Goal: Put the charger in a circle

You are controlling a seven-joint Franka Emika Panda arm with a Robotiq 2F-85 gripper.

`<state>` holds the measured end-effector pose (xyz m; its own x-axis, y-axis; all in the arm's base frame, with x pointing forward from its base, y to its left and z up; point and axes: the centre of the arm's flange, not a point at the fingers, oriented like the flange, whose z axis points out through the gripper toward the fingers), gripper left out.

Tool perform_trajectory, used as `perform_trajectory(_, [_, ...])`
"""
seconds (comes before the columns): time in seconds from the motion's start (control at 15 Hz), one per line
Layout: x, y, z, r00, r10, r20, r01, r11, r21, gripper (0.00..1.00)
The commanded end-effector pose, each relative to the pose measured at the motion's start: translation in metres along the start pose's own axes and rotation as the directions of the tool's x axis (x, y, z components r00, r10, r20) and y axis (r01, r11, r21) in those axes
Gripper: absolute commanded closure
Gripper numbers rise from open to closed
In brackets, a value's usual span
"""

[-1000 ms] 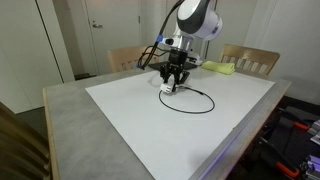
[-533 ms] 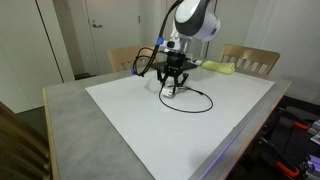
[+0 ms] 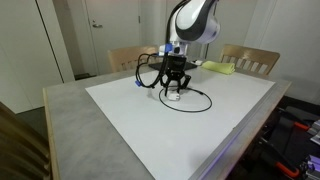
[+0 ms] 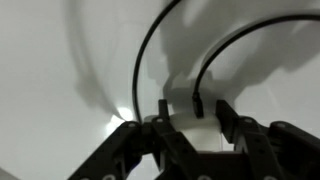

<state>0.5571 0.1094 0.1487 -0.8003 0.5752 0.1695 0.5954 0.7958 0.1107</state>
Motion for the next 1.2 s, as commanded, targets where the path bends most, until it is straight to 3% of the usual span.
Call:
perform_trajectory(0.0, [-0.004,-0.005,-0.001,0.988,-0.053,0.144,0.038,0.994,0.106,0.74])
perform_trajectory(0.27, [0.000,-0.002,-0.002,0.983,-0.060,0.176,0.045,0.995,0.092,0.74])
perform_trajectory(0.33, [0.000,0.000,-0.005,0.985,-0.050,0.166,0.037,0.996,0.077,0.33])
perform_trajectory(0.4, [0.000,-0.001,-0.008,0.986,-0.035,0.162,0.026,0.998,0.057,0.23])
perform_trajectory(0.6, [-0.003,-0.005,-0.022,0.988,0.042,0.147,-0.045,0.999,0.018,0.04])
perform_trajectory(1.13, [-0.007,-0.013,-0.095,0.939,0.308,0.154,-0.305,0.951,-0.043,0.00])
